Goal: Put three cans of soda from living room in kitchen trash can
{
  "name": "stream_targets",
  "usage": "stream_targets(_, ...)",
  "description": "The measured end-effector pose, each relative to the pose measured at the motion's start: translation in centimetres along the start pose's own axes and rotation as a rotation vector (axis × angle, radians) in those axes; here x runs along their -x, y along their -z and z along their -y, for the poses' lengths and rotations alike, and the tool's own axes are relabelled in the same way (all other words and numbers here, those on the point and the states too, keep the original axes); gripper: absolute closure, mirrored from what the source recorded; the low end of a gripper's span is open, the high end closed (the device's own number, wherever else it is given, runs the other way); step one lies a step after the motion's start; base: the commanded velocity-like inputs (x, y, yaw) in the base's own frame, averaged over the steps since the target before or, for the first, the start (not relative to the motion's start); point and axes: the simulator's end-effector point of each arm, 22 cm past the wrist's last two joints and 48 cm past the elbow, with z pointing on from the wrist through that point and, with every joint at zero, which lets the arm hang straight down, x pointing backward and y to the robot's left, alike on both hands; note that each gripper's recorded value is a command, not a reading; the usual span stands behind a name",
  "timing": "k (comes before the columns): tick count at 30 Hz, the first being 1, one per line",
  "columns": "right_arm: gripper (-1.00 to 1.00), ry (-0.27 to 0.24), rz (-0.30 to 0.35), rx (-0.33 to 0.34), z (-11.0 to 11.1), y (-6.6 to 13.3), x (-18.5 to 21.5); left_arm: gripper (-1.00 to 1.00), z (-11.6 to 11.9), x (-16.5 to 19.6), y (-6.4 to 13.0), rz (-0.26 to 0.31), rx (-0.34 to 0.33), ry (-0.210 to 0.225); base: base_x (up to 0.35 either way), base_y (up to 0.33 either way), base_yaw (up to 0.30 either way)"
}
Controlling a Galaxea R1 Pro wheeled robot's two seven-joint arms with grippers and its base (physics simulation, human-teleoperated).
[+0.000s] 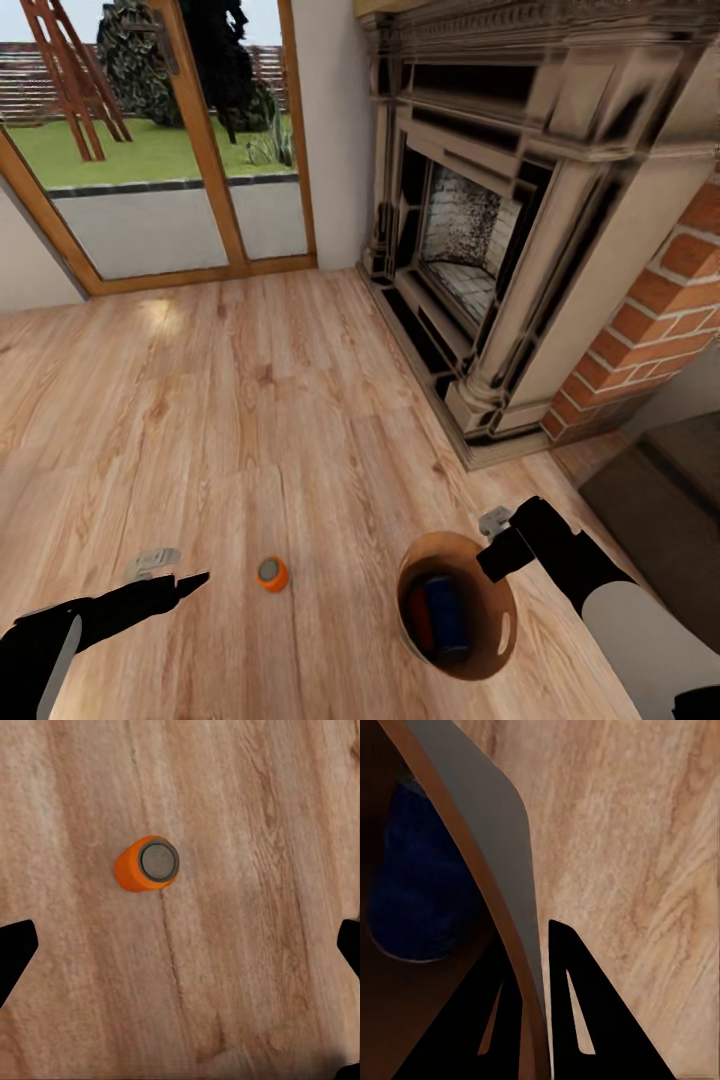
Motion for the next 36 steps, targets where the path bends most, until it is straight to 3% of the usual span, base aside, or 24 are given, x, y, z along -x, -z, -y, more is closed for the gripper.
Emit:
stream_targets(18, 1.0, -0.025, 0.008, 0.032, -0.2, 0.2, 0.0, -1.0, -0.6, 0.2, -0.1, 0.015, 0.024, -0.013, -0.018, 0.0, 0.0)
stream_targets(24, 1.0, -0.047, 0.003, -0.004, 2.8, 0.9, -1.4, -1.0, -0.5, 1.0, 0.0, 0.047, 0.023, -0.038, 0.0, 0.0, 0.0)
stream_targets(28, 1.0, -0.085, 0.017, 0.015, 2.9, 1.6, -1.3, -1.0, -0.3, 1.3, 0.3, 0.051, 0.023, -0.042, 0.0, 0.0, 0.0)
stream_targets(36, 1.0, -0.091, 0.018, 0.012, 3.1, 3.4, -1.2, -1.0, 0.3, 2.1, 1.5, 0.049, 0.023, -0.041, 0.0, 0.0, 0.0)
